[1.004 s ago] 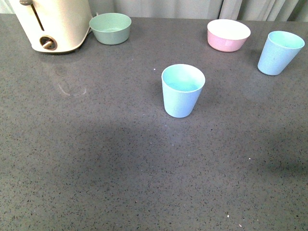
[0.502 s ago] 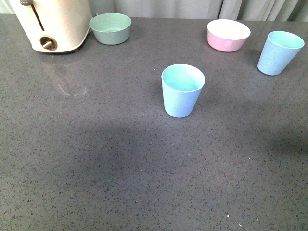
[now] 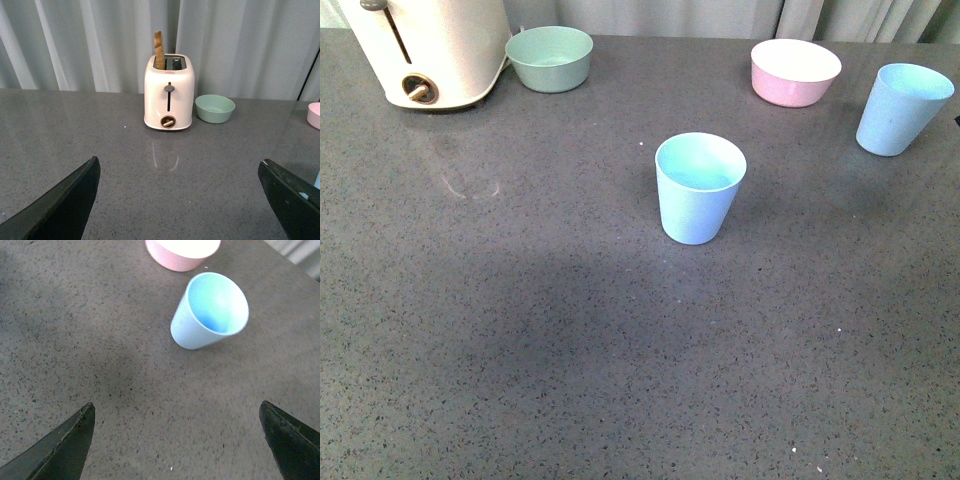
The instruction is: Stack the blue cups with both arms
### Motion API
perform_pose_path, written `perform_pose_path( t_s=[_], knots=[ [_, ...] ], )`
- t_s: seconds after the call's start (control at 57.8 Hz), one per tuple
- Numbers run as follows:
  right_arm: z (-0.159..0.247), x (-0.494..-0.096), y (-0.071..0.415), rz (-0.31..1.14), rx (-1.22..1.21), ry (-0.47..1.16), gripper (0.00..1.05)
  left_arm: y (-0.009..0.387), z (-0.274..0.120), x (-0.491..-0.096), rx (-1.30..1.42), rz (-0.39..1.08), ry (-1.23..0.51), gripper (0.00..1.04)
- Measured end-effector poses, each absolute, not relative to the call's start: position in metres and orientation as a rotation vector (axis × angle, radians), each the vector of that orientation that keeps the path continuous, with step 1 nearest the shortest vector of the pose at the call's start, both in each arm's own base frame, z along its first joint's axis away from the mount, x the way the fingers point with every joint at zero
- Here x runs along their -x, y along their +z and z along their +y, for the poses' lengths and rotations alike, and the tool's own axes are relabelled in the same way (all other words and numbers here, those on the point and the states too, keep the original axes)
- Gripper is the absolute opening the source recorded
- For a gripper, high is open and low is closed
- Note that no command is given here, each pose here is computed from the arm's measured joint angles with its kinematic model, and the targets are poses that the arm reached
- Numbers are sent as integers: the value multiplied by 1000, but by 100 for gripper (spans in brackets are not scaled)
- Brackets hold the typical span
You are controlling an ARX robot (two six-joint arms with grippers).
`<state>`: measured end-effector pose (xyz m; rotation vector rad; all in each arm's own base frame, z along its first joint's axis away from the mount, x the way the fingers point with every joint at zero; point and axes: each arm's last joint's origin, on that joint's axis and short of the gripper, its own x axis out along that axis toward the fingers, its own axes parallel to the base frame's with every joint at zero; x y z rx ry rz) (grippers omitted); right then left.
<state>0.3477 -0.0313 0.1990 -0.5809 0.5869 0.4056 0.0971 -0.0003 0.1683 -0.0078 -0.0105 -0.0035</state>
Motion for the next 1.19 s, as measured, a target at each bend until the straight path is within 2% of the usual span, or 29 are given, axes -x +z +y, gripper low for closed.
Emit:
perform_pose_path(
  t_s=[0.242, 0.969, 1.056, 1.194],
  knots=[
    [-27, -410, 187, 671, 696, 520, 96, 168, 0, -97, 8, -10, -3, 96],
    [-22, -463, 153, 755, 687, 556, 95, 168, 0, -97, 8, -10, -3, 96],
    [-20, -465, 150, 764, 685, 563, 89, 168, 0, -97, 8, -10, -3, 96],
    [-18, -467, 145, 781, 688, 563, 70, 168, 0, -97, 8, -10, -3, 96]
  ],
)
